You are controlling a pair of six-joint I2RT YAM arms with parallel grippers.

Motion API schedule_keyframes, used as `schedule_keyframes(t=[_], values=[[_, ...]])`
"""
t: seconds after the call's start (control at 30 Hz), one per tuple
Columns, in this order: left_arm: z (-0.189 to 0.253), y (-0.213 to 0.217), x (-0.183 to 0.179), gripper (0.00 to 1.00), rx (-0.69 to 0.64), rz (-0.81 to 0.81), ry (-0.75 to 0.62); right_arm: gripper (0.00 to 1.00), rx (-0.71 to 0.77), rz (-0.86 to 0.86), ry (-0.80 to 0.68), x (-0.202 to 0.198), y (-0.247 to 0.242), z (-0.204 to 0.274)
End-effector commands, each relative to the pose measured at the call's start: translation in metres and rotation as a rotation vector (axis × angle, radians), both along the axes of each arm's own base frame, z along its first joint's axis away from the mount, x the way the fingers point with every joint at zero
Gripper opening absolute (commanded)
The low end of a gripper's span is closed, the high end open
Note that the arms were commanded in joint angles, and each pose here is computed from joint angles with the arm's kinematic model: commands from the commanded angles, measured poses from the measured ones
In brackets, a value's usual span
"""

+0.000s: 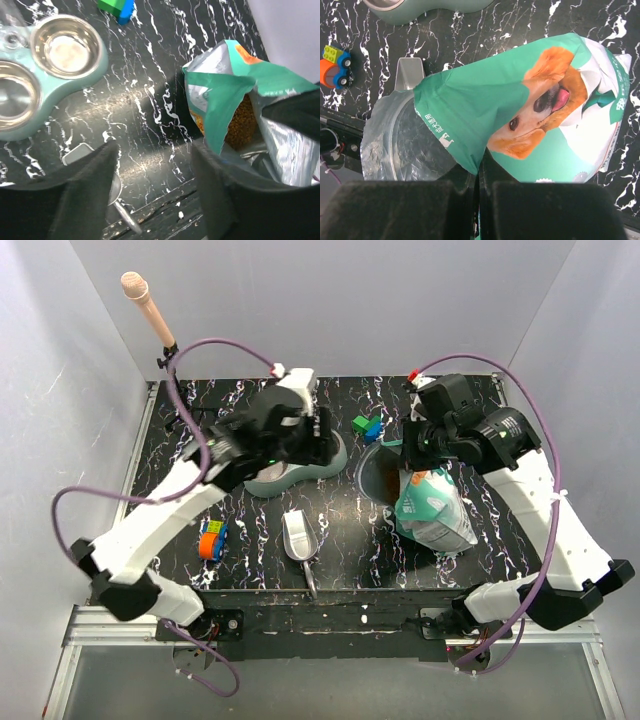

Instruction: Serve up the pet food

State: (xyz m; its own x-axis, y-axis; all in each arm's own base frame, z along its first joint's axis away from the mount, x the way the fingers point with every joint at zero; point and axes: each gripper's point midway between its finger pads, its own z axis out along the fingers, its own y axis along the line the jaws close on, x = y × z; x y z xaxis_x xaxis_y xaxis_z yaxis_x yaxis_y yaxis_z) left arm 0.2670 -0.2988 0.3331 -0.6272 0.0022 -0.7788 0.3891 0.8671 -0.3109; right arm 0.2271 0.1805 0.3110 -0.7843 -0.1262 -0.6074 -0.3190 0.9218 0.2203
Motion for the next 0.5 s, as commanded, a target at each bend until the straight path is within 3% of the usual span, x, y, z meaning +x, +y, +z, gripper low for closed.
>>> schedule_keyframes(t=[0.0, 0.1, 0.23, 0.37, 0.47], values=[[0.015, 0.052, -0.018, 0.5, -0.047, 0.088, 0.001, 0.01, 0.083, -0.041, -0.104, 0.005, -0.002, 0.041], [-0.015, 0.056, -0.022, 0.36, -0.079, 0.122, 0.099, 0.01, 0.09, -0.042, -0.136, 0.005, -0.004, 0.048], [-0.054, 0.014, -0.023, 0.22, -0.239, 0.05, 0.291, 0.01, 0.096, -0.03, -0.168, 0.003, -0.007, 0.052], [-0.078, -0.034, -0.024, 0.15, -0.386, -0.024, 0.439, 0.01, 0.112, -0.012, -0.186, 0.0, -0.007, 0.053], [-0.095, -0.055, -0.024, 0.15, -0.412, 0.007, 0.476, 0.01, 0.124, 0.001, -0.202, -0.001, -0.006, 0.055]])
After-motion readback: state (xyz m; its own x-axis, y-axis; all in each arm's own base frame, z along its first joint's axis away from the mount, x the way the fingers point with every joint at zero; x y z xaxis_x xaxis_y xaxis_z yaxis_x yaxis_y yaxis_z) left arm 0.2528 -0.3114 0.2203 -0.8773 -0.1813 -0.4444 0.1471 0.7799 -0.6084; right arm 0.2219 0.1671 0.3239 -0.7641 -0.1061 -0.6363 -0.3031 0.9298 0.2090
